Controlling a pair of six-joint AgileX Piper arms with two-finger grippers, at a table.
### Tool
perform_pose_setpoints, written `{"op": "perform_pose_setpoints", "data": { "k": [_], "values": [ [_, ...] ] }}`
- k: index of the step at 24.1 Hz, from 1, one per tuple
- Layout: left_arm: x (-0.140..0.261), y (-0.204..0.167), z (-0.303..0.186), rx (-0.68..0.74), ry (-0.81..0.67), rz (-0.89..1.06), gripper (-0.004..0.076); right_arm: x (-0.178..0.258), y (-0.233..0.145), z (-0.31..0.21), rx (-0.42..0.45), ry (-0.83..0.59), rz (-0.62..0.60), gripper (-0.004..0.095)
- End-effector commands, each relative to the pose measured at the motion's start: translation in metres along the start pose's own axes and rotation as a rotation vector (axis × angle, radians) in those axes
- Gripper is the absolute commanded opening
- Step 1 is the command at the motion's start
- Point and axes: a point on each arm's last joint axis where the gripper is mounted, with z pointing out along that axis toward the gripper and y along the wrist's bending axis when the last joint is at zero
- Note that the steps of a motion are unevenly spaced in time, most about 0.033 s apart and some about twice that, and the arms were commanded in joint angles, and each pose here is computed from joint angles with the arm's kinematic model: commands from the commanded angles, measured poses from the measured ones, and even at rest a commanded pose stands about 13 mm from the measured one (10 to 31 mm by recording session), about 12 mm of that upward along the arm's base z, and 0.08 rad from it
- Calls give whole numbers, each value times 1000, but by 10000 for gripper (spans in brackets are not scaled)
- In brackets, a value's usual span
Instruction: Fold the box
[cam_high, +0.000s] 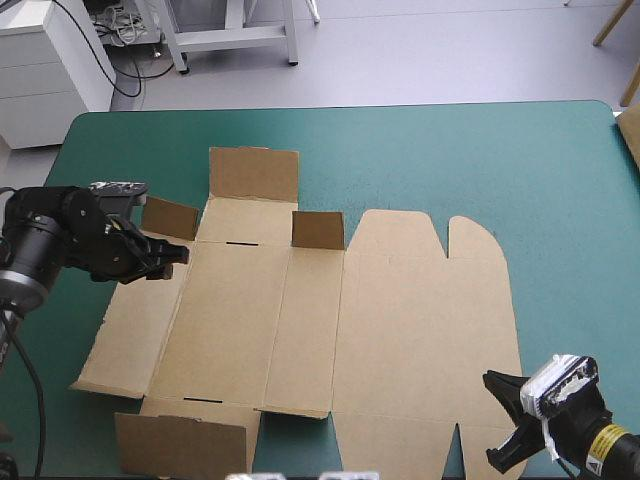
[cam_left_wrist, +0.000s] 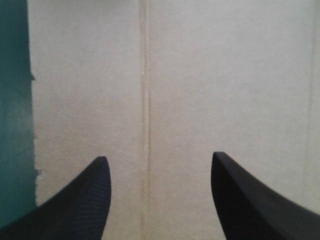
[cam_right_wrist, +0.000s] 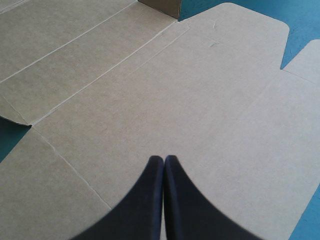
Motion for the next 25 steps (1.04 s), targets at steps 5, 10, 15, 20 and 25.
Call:
{"op": "perform_pose_setpoints", "data": {
  "k": [5, 10, 15, 20, 25],
  "values": [
    [-4, 63, -12, 158, -72, 18, 424, -13, 1, -4, -7, -89, -3, -16],
    [0, 93, -12, 188, -121, 6, 424, -13, 1, -4, -7, -89, -3, -16],
    [18, 106, 13, 191, -22, -14, 424, -13, 1, -4, -7, -89, -3, -16],
    [48, 108, 53, 218, 167, 13, 424, -13, 1, -4, -7, -91, -3, -16],
    [50, 117, 67, 193, 242, 20, 424, -13, 1, -4, -7, -92, -7, -16]
  ]
}}
